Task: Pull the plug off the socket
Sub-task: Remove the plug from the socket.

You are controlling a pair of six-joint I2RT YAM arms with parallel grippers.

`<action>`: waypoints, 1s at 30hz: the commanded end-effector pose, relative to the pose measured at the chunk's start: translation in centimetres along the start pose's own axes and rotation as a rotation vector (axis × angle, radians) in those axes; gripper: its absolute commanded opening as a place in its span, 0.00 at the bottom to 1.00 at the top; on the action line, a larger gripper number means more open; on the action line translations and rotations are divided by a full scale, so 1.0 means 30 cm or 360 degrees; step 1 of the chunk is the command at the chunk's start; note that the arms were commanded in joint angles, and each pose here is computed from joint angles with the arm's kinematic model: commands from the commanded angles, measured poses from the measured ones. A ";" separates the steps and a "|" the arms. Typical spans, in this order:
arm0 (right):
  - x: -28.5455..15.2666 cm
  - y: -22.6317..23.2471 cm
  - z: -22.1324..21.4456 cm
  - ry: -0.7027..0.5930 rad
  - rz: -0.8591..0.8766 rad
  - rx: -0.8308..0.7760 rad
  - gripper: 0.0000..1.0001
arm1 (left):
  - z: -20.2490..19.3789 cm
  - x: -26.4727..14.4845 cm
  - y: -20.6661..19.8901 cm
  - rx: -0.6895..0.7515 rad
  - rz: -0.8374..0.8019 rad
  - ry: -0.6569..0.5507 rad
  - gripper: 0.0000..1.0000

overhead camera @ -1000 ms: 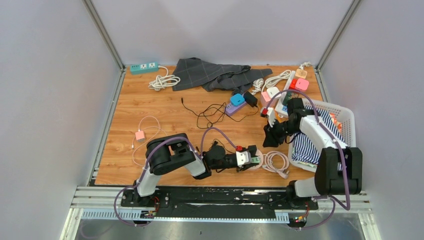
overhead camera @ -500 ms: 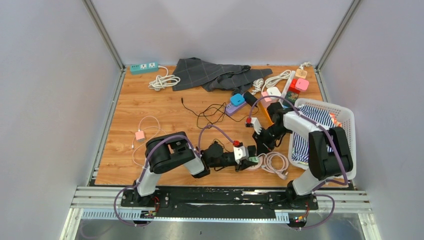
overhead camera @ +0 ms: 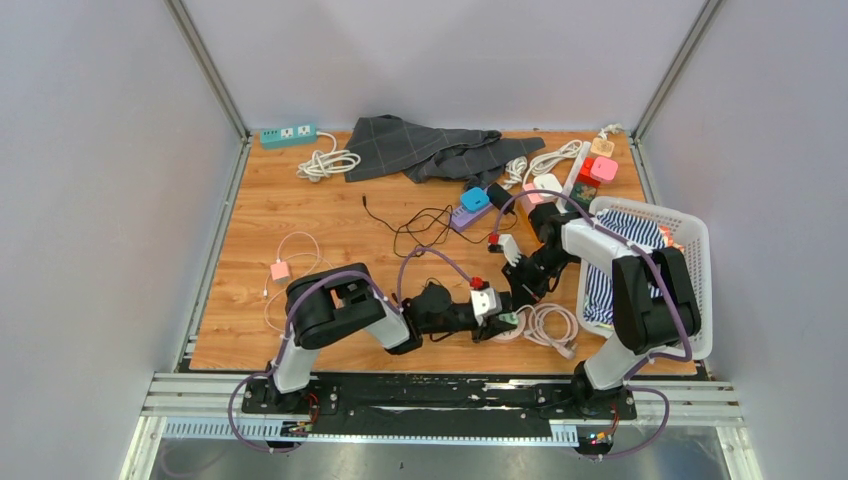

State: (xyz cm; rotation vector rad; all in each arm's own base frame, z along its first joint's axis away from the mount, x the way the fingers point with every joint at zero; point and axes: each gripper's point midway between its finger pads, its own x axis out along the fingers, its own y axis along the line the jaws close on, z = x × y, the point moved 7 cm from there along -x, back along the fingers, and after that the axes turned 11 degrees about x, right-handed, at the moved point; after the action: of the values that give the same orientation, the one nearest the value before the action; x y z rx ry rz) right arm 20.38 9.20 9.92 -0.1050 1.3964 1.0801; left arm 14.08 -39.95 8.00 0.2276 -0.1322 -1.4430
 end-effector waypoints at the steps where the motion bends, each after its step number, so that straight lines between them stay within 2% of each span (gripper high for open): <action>1: 0.057 -0.085 -0.079 0.0270 -0.0221 -0.0037 0.06 | -0.038 -0.025 0.037 -0.0426 -0.0059 -0.0017 0.00; 4: 0.058 -0.088 -0.083 0.0282 -0.0228 -0.0037 0.05 | -0.042 -0.027 0.023 -0.0318 -0.0052 -0.0006 0.00; 8: 0.058 -0.086 -0.086 0.0285 -0.0225 -0.0040 0.06 | -0.059 -0.010 -0.016 0.0013 -0.0006 0.0219 0.00; 10: 0.059 -0.087 -0.088 0.0292 -0.0226 -0.0037 0.06 | -0.074 -0.006 -0.025 0.0098 0.0019 0.0298 0.00; 13: 0.062 -0.092 -0.093 0.0306 -0.0231 -0.0032 0.06 | -0.071 -0.012 -0.019 0.0057 0.0064 0.0288 0.00; 18: 0.065 -0.097 -0.096 0.0322 -0.0239 -0.0031 0.06 | -0.040 -0.038 0.029 -0.0360 0.0047 0.0069 0.00; 19: 0.066 -0.097 -0.097 0.0325 -0.0238 -0.0030 0.06 | -0.049 -0.045 0.038 -0.0388 0.0069 0.0076 0.00; 21: 0.067 -0.097 -0.099 0.0331 -0.0238 -0.0027 0.06 | -0.064 -0.032 0.034 -0.0300 0.0095 0.0197 0.00; 25: 0.067 -0.100 -0.100 0.0337 -0.0245 -0.0030 0.06 | -0.083 -0.003 -0.023 0.0099 0.0156 0.0447 0.00; 30: 0.068 -0.101 -0.103 0.0340 -0.0245 -0.0026 0.06 | -0.079 -0.004 -0.027 0.0115 0.0174 0.0464 0.00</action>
State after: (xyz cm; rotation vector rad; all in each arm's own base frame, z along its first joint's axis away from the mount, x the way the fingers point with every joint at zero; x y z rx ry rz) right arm 20.05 9.04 9.75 -0.1081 1.4345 1.0716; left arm 13.02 -41.12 8.50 0.2948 -0.0575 -1.3514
